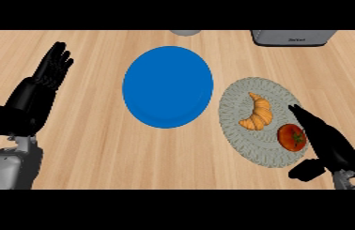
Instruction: Pick the tomato from the placemat and place it in the plate
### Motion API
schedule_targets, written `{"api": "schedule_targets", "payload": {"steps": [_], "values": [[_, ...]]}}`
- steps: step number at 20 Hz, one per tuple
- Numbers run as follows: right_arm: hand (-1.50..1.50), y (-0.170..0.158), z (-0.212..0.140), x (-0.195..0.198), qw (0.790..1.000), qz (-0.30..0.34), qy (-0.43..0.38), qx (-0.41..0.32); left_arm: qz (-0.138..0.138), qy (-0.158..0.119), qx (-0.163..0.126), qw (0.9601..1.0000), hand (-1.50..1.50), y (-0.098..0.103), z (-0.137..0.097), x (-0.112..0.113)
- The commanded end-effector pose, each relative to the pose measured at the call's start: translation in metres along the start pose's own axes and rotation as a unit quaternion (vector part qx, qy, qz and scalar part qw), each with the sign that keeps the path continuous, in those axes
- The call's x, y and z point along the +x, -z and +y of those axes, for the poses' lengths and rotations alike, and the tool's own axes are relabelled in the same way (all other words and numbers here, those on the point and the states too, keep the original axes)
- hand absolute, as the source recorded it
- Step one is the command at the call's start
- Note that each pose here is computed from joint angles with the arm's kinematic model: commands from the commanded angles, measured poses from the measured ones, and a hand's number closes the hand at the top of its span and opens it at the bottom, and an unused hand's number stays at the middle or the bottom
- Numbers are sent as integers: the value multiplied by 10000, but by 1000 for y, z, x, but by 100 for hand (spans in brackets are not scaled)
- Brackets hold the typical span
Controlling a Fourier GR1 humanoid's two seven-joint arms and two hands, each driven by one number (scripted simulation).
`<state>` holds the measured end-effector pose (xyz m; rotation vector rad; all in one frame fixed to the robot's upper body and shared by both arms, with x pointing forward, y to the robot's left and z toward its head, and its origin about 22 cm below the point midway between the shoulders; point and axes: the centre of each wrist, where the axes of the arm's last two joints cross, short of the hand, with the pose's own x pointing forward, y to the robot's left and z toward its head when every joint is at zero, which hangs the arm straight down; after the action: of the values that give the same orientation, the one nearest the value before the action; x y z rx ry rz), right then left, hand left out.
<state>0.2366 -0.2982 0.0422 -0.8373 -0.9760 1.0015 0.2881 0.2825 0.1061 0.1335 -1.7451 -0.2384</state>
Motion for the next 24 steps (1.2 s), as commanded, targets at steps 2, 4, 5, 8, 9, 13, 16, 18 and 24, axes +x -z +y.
{"api": "schedule_targets", "payload": {"steps": [2, 4, 5, 8, 9, 13, 16, 18, 24], "values": [[-150, 13, -1, -22, 9997, -101, 81, 208, 5, 51, 32, 10000, 0, -9, -5, -38], [-150, 24, 29, 10, 9995, 45, -36, 310, 6, 44, -62, 10000, 0, -8, -3, -10], [-150, 38, 18, -18, 9995, 130, -46, 271, 69, 49, 38, 10000, 0, -6, 11, -7], [-150, 33, 38, -21, 9987, 238, -270, 354, -40, 26, 34, 10000, 0, -4, 3, -7], [-150, 54, 28, -19, 9990, 304, -117, 301, 36, -2, 22, 10000, 0, 9, 4, 1], [150, 41, 39, -7, 9983, -335, 170, -450, -67, -67, 53, 9999, 0, 2, 6, -12], [150, 60, 31, -9, 9939, -363, -201, -1022, -4, -20, 8, 10000, 0, 6, 14, 5], [150, 52, 21, -10, 9908, -368, -322, -1262, 3, 8, -6, 10000, 0, 5, 10, -3], [150, 13, 56, -2, 9786, 1298, -297, -1570, 91, 47, 191, 9998, 0, 7, 17, -5]]}}
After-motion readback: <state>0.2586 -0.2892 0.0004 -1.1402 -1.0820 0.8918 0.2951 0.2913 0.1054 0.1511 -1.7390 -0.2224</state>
